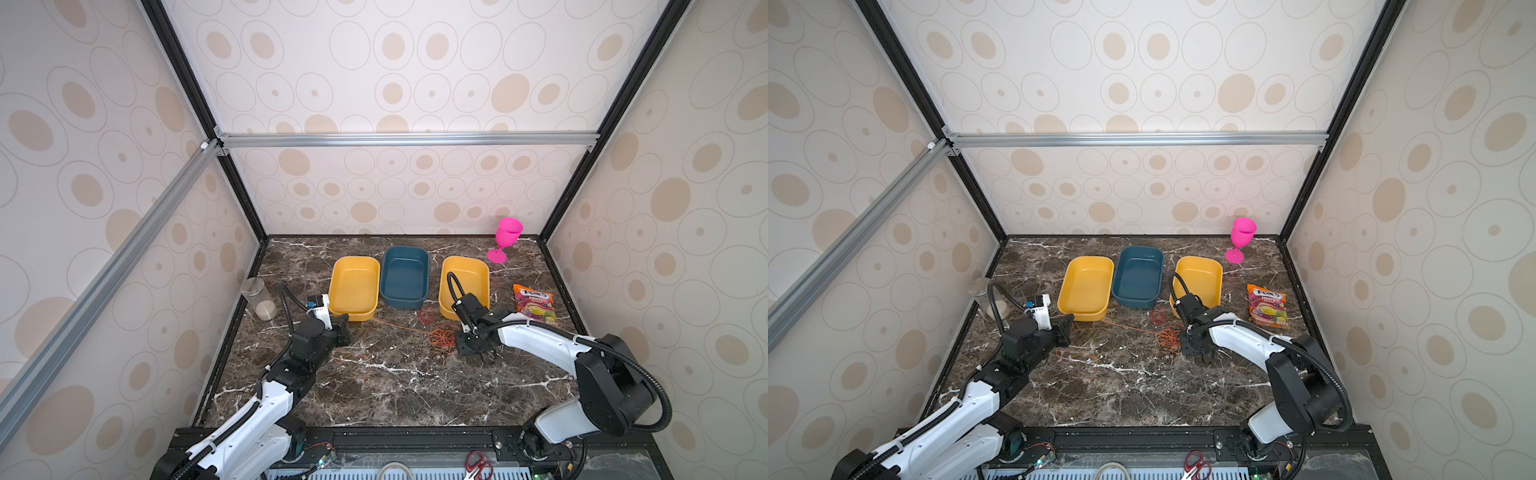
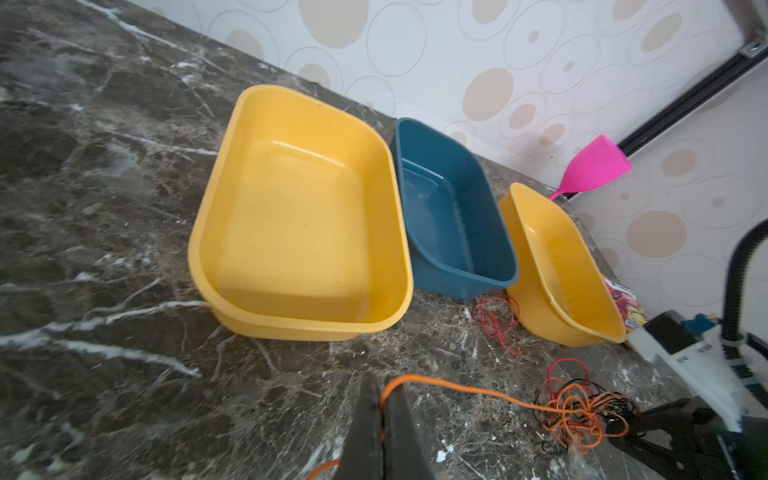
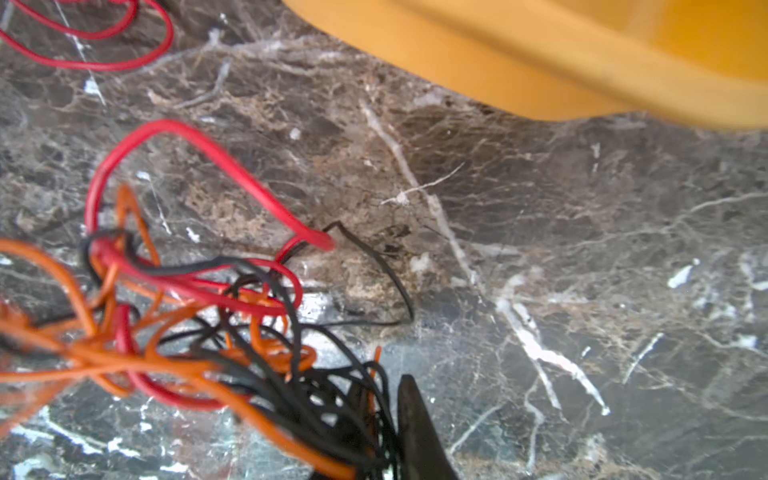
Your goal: Untangle the cables
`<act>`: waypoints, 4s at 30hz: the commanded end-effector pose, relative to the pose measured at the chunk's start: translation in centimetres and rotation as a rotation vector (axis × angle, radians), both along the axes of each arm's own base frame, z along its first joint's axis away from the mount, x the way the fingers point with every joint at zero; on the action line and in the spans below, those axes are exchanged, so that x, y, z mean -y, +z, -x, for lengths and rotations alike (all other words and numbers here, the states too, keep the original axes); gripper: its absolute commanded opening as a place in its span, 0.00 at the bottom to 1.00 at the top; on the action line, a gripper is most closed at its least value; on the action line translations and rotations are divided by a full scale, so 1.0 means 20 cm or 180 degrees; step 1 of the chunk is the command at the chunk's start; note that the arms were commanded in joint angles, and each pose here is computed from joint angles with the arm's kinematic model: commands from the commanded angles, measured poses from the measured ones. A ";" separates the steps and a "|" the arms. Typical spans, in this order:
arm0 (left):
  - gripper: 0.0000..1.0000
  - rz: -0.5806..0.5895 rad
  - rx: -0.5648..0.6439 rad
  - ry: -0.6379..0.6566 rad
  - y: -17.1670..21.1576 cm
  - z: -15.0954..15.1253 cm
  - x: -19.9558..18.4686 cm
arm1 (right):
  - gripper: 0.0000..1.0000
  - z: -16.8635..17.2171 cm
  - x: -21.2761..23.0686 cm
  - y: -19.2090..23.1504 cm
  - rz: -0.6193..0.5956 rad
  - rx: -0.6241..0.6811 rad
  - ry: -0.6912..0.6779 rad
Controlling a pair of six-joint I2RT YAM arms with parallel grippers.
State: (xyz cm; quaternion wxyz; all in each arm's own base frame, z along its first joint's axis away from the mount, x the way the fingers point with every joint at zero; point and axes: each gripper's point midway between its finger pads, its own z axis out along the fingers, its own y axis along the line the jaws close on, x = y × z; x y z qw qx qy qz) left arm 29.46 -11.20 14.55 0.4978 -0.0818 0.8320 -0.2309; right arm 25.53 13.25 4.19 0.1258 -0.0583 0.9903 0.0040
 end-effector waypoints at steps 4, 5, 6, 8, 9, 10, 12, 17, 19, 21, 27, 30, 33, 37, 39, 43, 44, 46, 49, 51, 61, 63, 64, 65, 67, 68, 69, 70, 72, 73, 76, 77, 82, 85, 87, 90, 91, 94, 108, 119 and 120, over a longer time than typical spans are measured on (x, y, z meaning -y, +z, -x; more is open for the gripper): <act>0.00 0.0050 -0.0150 -0.0105 -0.02 -0.01 0.02 | 0.17 0.05 -0.03 0.01 -0.0188 -0.0086 0.0168; 0.00 0.0079 -0.0193 -0.0195 -0.04 0.00 0.05 | 0.18 0.05 -0.06 0.02 -0.0262 -0.0090 0.0221; 0.00 0.0094 -0.0274 -0.0268 -0.07 0.01 0.07 | 0.19 0.05 -0.07 0.03 -0.0305 -0.0080 0.0237; 0.00 0.0087 -0.0425 -0.0366 -0.13 0.02 0.10 | 0.22 0.05 -0.11 0.04 -0.0425 -0.0071 0.0322; 0.00 0.0073 -0.0508 -0.0399 -0.17 0.03 0.10 | 0.24 0.05 -0.12 0.05 -0.0470 -0.0072 0.0355; 0.02 0.0051 -0.0592 -0.0435 -0.20 0.04 0.11 | 0.27 0.05 -0.14 0.06 -0.0517 -0.0065 0.0386; 0.07 -0.0005 -0.0750 -0.0457 -0.25 0.06 0.11 | 0.33 0.05 -0.17 0.08 -0.0619 -0.0070 0.0464; 0.20 -0.0183 -0.1101 -0.0445 -0.32 0.09 0.09 | 0.38 0.07 -0.25 0.13 -0.0885 -0.0107 0.0615; 0.30 -0.0215 -0.1117 -0.0440 -0.30 0.09 0.09 | 0.40 0.06 -0.26 0.14 -0.0904 -0.0085 0.0633; 0.37 -0.0186 -0.1077 -0.0471 -0.26 0.08 0.11 | 0.40 0.06 -0.26 0.16 -0.0890 -0.0060 0.0652; 0.47 -0.0124 -0.0824 -0.0818 -0.14 0.05 0.25 | 0.45 0.04 -0.25 0.20 -0.0847 -0.0021 0.0668; 0.48 -0.0077 -0.0645 -0.1161 -0.08 0.05 0.39 | 0.49 0.03 -0.24 0.21 -0.0814 -0.0005 0.0636; 0.49 -0.0021 -0.0542 -0.1616 -0.05 0.06 0.57 | 0.50 0.01 -0.24 0.23 -0.0849 -0.0014 0.0581; 0.49 -0.0064 -0.0602 -0.2105 -0.09 0.08 0.77 | 0.50 0.00 -0.23 0.23 -0.0991 -0.0069 0.0438; 0.49 -0.0132 -0.0630 -0.2269 -0.12 0.08 0.84 | 0.50 -0.01 -0.21 0.23 -0.1020 -0.0079 0.0382; 0.49 -0.0119 -0.0712 -0.2556 -0.18 0.08 0.97 | 0.54 -0.03 -0.18 0.22 -0.1059 -0.0078 0.0276; 0.49 -0.0112 -0.0722 -0.2616 -0.19 0.08 1.00 | 0.55 -0.04 -0.17 0.22 -0.1068 -0.0075 0.0235; 0.48 -0.0096 -0.0769 -0.2730 -0.23 0.08 1.05 | 0.56 -0.06 -0.17 0.21 -0.1094 -0.0068 0.0177; 0.46 -0.0146 -0.0875 -0.2859 -0.29 0.09 1.12 | 0.57 -0.08 -0.18 0.20 -0.1146 -0.0069 0.0142; 0.45 -0.0216 -0.0915 -0.2933 -0.33 0.10 1.15 | 0.60 -0.10 -0.18 0.19 -0.1161 -0.0060 0.0109; 0.27 -0.0224 -0.1040 -0.2926 -0.44 0.10 1.20 | 0.69 -0.20 -0.15 0.10 -0.1092 -0.0080 -0.0211; 0.21 -0.0238 -0.1041 -0.2895 -0.45 0.09 1.19 | 0.68 -0.22 -0.16 0.09 -0.1093 -0.0077 -0.0287; 0.17 -0.0241 -0.1036 -0.2892 -0.44 0.10 1.19 | 0.68 -0.23 -0.16 0.08 -0.1107 -0.0065 -0.0326; 0.11 -0.0244 -0.1030 -0.2874 -0.44 0.09 1.19 | 0.68 -0.24 -0.16 0.08 -0.1120 -0.0058 -0.0345; 0.01 -0.0253 -0.0993 -0.2833 -0.42 0.09 1.18 | 0.67 -0.25 -0.17 0.08 -0.1127 -0.0038 -0.0367; 0.00 -0.0255 -0.0986 -0.2816 -0.42 0.09 1.17 | 0.68 -0.26 -0.16 0.08 -0.1129 -0.0026 -0.0385; 0.00 -0.0254 -0.0971 -0.2802 -0.41 0.09 1.16 | 0.68 -0.26 -0.17 0.08 -0.1126 -0.0022 -0.0385; 0.00 -0.0249 -0.0963 -0.2799 -0.40 0.10 1.16 | 0.69 -0.26 -0.17 0.08 -0.1128 -0.0020 -0.0387; 0.00 -0.0230 -0.0929 -0.2797 -0.38 0.11 1.15 | 0.70 -0.27 -0.17 0.08 -0.1132 -0.0016 -0.0402; 0.00 -0.0220 -0.0914 -0.2800 -0.37 0.12 1.14 | 0.71 -0.27 -0.17 0.08 -0.1143 -0.0004 -0.0415; 0.00 -0.0185 -0.0856 -0.2793 -0.33 0.16 1.11 | 0.70 -0.29 -0.19 0.08 -0.1236 -0.0021 -0.0479; 0.00 -0.0178 -0.0833 -0.2809 -0.32 0.17 1.10 | 0.70 -0.29 -0.20 0.07 -0.1280 -0.0049 -0.0525; 0.00 -0.0199 -0.0736 -0.2770 -0.29 0.24 1.04 | 0.67 -0.28 -0.23 0.02 -0.1331 -0.0129 -0.0675; 0.00 -0.0165 -0.0696 -0.2738 -0.27 0.26 1.01 | 0.66 -0.26 -0.26 -0.02 -0.1310 -0.0175 -0.0632; 0.00 -0.0124 -0.0663 -0.2747 -0.24 0.28 1.01 | 0.66 -0.25 -0.28 -0.05 -0.1238 -0.0205 -0.0574; 0.00 -0.0089 -0.0514 -0.2716 -0.19 0.27 1.01 | 0.64 -0.21 -0.31 -0.09 -0.1120 -0.0259 -0.0513; 0.00 -0.0095 -0.0472 -0.2686 -0.17 0.27 1.00 | 0.62 -0.20 -0.31 -0.10 -0.1072 -0.0264 -0.0501; 0.00 -0.0080 -0.0332 -0.2587 -0.09 0.25 0.98 | 0.54 -0.17 -0.27 -0.12 -0.0956 -0.0248 -0.0523; 0.00 -0.0219 -0.0040 -0.1478 0.06 0.08 0.67 | 0.01 -0.05 -0.08 -0.05 -0.0566 -0.0064 -0.0422; 0.00 -0.0321 -0.0009 -0.0497 0.12 -0.04 0.31 | 0.00 0.00 0.08 0.03 -0.0126 -0.0066 -0.0461; 0.00 -0.0308 0.0009 -0.0461 0.13 -0.04 0.29 | 0.00 0.01 0.09 0.04 -0.0106 -0.0070 -0.0466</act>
